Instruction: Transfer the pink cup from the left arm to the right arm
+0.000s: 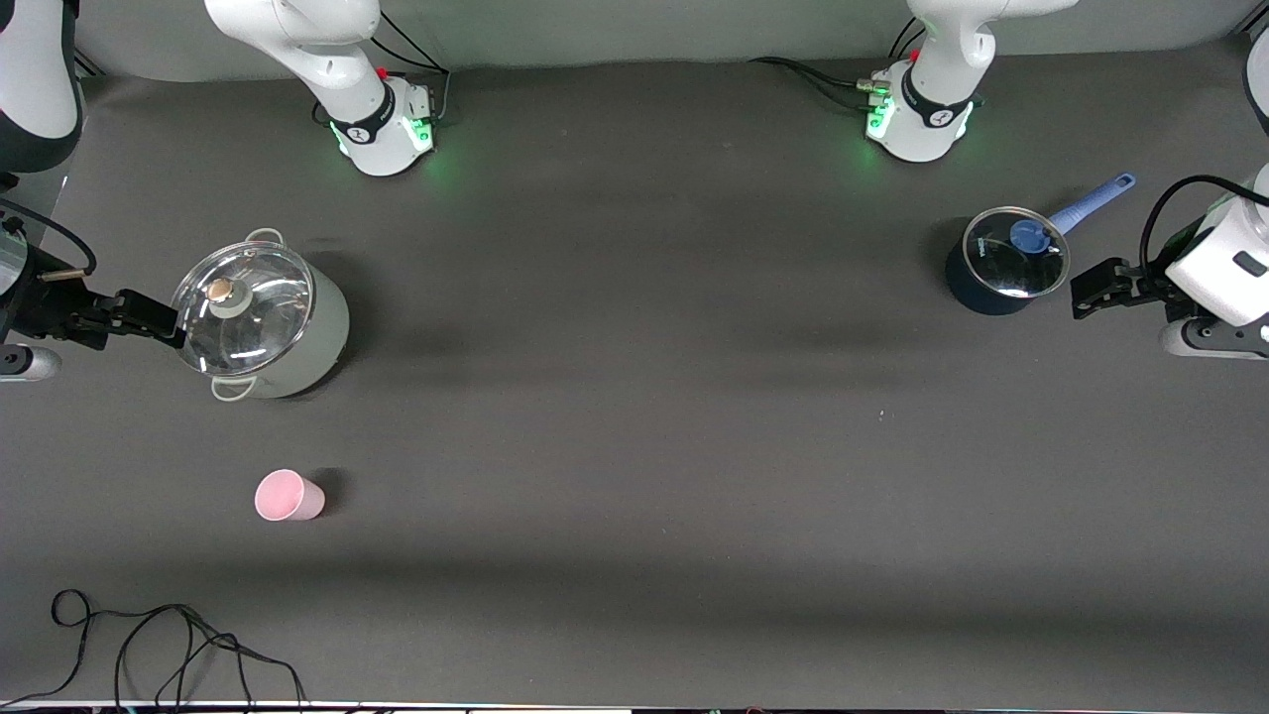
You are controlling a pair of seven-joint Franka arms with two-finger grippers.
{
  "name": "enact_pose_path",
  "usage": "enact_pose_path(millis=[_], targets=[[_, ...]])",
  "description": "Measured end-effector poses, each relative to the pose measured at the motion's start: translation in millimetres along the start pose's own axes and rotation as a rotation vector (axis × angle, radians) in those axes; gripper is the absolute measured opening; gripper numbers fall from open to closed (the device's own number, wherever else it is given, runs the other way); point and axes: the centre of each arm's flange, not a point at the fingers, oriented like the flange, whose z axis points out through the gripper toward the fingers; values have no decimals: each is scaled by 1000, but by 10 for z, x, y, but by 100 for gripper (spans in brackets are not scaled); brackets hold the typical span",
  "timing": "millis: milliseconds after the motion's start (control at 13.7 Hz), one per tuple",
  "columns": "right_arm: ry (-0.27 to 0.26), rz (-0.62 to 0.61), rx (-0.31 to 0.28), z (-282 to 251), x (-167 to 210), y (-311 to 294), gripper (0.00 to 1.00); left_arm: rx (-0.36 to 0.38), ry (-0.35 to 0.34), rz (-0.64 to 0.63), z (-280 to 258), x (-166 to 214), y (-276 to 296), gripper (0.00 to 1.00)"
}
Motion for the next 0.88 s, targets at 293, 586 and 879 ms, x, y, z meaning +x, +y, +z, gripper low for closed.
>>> enact_pose_path(millis=[293,586,879], targets=[[9,0,0,-62,-7,-1,100,0,-1,0,1,-1,0,100],[-71,-1,3,-67,-108,-7,100,-1,-9,0,8,-10,1,100],[-75,-1,3,-88,-121,-8,100,-1,-10,0,9,-10,1,100]])
